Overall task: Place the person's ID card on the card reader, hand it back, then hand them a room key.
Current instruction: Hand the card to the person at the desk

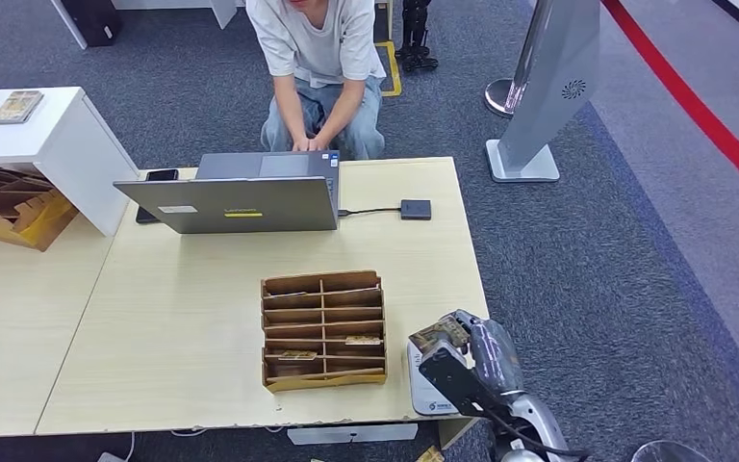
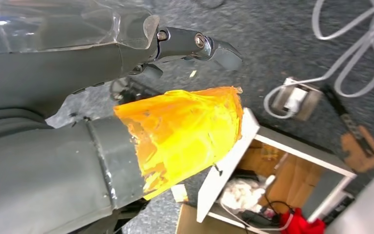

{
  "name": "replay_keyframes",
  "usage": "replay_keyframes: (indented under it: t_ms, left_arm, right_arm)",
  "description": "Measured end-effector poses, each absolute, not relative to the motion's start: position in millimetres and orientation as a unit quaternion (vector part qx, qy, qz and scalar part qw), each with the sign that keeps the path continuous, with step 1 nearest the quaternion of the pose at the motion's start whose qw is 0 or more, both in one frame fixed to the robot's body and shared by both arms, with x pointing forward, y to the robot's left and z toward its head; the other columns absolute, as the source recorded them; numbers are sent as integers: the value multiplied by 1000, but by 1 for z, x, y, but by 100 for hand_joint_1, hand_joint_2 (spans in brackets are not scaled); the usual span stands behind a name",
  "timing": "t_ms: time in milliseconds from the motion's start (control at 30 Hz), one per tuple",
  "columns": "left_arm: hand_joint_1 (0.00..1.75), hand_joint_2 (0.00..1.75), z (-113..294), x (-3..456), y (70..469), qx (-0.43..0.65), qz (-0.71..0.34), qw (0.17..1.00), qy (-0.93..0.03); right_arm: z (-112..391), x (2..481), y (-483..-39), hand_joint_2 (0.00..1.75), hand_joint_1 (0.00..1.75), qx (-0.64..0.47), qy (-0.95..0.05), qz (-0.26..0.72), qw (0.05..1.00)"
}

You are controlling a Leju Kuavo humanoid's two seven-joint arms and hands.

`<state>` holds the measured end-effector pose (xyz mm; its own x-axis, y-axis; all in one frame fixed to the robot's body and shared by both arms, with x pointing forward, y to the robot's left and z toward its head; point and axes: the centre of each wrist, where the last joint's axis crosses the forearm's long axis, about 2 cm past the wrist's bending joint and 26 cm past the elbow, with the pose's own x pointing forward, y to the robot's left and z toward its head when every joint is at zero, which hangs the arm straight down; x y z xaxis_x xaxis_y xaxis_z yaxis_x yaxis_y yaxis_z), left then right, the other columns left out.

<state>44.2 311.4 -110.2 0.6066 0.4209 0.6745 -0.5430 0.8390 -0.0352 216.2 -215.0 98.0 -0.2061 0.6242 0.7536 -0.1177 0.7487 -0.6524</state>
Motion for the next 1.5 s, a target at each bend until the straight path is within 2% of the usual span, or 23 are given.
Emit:
replay_keyframes:
  t_ms: [500,933,1500]
  left_arm:
    - [0,0,-111,39,283,72,295,908,-288]
    - [0,0,-111,39,278,65,279,916,-281]
    - [0,0,-111,38,270,56,261,924,-273]
  right_arm:
    - [88,207,-217,175,175,-158,-672,322,648]
    - [69,204,-224,175,175,-135,-626,336,690]
    - [64,219,-225,175,175,-127,-617,347,695]
